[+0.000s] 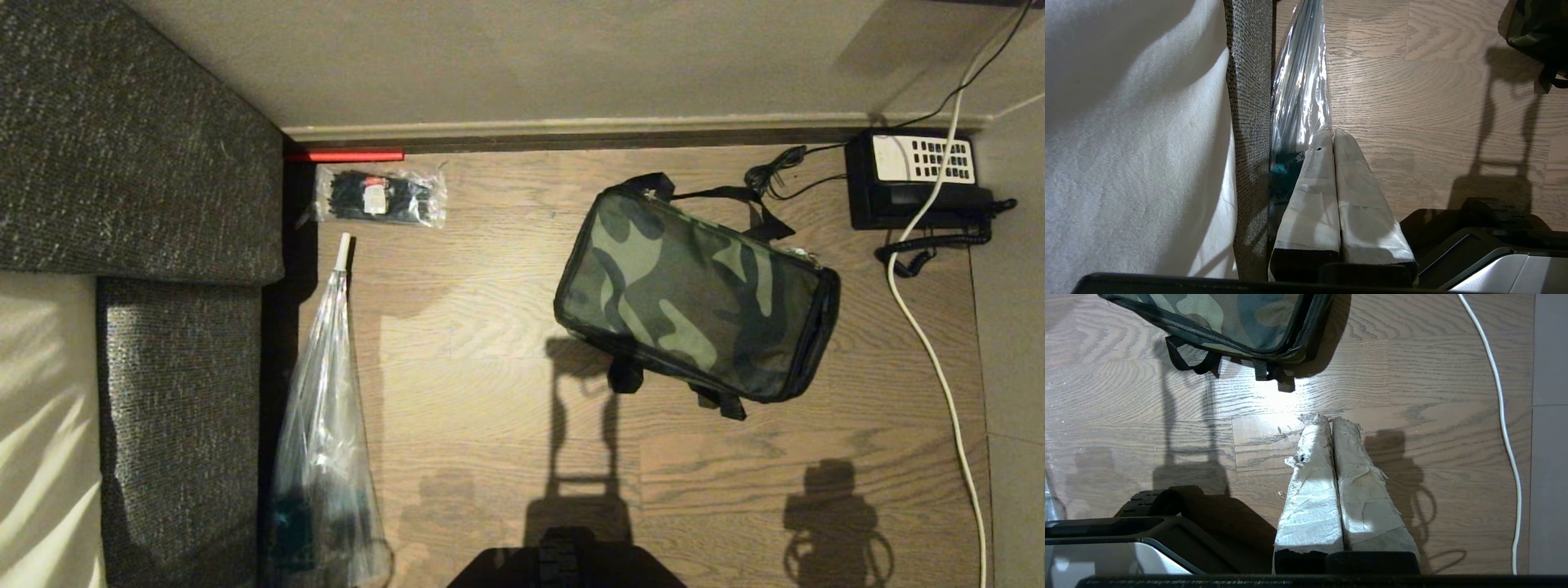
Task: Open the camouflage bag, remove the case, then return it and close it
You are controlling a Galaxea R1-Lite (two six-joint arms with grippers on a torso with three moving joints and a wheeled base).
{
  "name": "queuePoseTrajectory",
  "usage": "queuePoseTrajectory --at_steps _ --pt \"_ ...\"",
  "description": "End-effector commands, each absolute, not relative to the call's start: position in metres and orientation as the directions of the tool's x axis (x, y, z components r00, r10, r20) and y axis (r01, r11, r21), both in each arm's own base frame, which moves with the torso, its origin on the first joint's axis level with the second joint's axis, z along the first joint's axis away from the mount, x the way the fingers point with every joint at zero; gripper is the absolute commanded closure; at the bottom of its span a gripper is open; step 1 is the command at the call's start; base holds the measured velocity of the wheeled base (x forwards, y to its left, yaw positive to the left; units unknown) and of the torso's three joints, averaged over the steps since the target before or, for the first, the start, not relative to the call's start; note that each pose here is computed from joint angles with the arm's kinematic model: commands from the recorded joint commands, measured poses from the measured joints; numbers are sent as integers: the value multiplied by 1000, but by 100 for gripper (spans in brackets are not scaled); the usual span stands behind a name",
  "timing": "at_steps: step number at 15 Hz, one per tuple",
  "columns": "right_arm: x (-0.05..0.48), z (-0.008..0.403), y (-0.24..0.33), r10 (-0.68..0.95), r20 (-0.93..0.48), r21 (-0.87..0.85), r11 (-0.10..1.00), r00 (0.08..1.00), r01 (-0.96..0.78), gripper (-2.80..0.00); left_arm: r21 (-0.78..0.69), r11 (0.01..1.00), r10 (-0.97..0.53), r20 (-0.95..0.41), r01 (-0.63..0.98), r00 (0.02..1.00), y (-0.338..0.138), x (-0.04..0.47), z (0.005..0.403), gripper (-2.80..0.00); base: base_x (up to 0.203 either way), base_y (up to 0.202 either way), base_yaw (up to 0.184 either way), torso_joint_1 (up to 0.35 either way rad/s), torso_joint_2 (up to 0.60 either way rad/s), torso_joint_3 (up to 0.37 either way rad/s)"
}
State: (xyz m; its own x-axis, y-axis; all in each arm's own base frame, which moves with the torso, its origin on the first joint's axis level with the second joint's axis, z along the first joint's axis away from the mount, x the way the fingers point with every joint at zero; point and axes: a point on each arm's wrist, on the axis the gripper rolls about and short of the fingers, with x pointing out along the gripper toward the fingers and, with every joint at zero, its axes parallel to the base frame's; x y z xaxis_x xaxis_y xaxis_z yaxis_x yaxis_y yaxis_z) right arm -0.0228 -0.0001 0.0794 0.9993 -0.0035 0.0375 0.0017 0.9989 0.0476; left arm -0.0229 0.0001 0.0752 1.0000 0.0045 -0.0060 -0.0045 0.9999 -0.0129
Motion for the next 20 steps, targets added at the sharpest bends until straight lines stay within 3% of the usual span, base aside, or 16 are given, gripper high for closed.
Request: queuePoseTrajectory --at_steps 1,20 --pt "-24 75 0 -3 58 48 999 998 0 0 -14 1000 5 -5 -5 1000 0 -23 75 0 0 0 0 0 0 0" --pt "-24 75 0 -3 58 48 999 998 0 0 -15 1000 5 -6 -6 1000 0 -23 75 0 0 0 0 0 0 0"
